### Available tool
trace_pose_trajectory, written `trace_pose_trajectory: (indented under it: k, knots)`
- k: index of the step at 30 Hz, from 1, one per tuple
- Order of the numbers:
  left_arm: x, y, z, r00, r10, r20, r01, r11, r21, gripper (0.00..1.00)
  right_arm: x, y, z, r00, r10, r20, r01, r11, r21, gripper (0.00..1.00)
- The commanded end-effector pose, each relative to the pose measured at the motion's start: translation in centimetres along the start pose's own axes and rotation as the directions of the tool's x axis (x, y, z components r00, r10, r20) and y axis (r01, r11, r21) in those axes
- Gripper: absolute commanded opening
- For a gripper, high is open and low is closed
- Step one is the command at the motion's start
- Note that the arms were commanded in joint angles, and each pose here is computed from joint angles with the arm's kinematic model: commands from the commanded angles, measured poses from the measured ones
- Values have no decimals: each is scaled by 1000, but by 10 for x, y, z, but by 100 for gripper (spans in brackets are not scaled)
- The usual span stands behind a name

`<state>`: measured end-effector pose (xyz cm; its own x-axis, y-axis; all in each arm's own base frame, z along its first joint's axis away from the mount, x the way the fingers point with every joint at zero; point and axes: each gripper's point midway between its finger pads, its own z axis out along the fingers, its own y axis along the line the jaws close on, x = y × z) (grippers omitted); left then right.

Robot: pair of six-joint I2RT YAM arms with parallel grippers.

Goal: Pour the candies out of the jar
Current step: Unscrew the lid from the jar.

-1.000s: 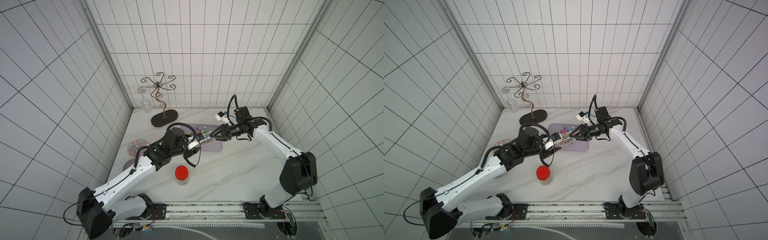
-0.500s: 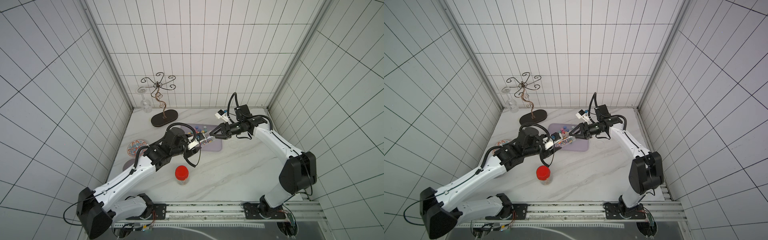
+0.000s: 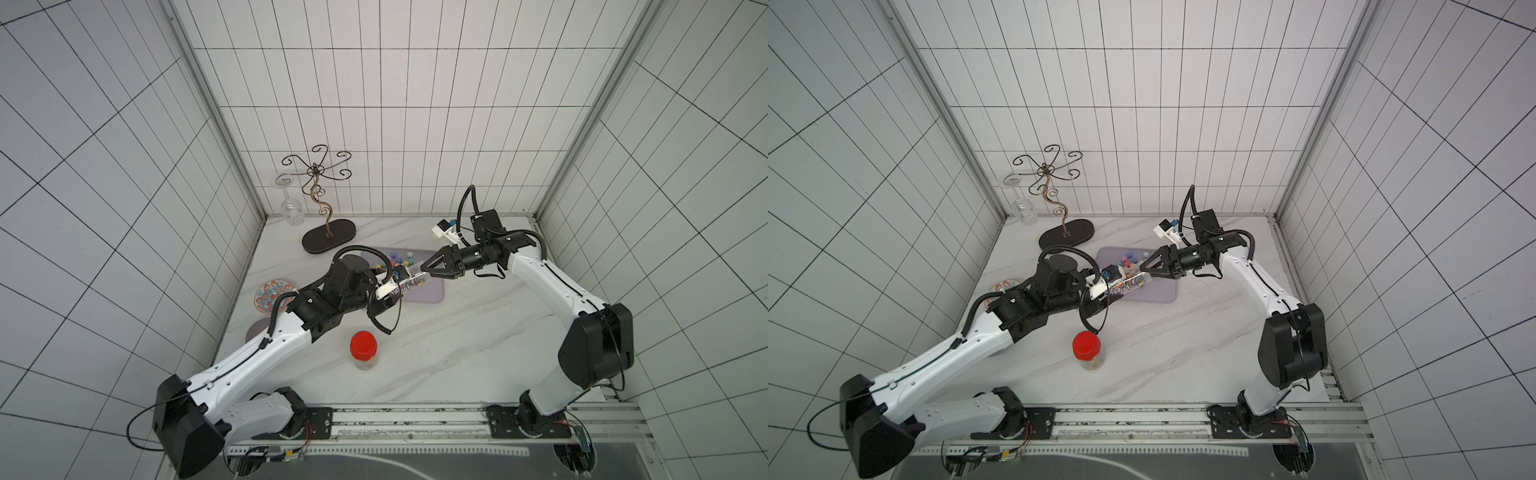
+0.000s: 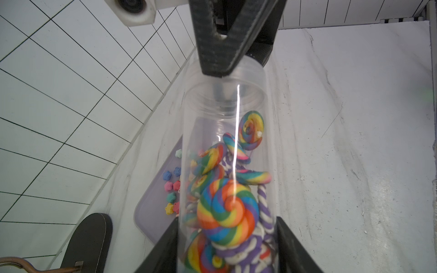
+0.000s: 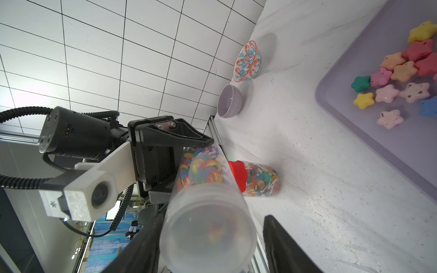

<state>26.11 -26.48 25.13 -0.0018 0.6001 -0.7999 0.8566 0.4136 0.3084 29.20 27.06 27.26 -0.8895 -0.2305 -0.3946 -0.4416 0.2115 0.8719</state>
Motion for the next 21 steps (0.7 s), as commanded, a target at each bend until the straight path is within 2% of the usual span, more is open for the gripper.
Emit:
trace_pose_trajectory:
  k: [1, 8, 11, 21]
  knots:
    - [-11, 1, -3, 999, 10, 45, -10, 1000, -6, 29, -20, 31, -14, 992, -116, 42, 116, 993, -1, 68]
    - [-11, 1, -2, 999, 9, 43, -9, 1000, -3, 29, -23, 33, -16, 990, -130, 51, 130, 991, 9, 64]
    - [-11, 1, -2, 999, 10, 43, -10, 1000, -3, 29, -24, 34, -16, 990, -133, 50, 133, 991, 2, 56]
    - [-11, 1, 0, 999, -1, 45, 1, 1000, 0, 29, -23, 36, -17, 988, -143, 51, 144, 990, -3, 49]
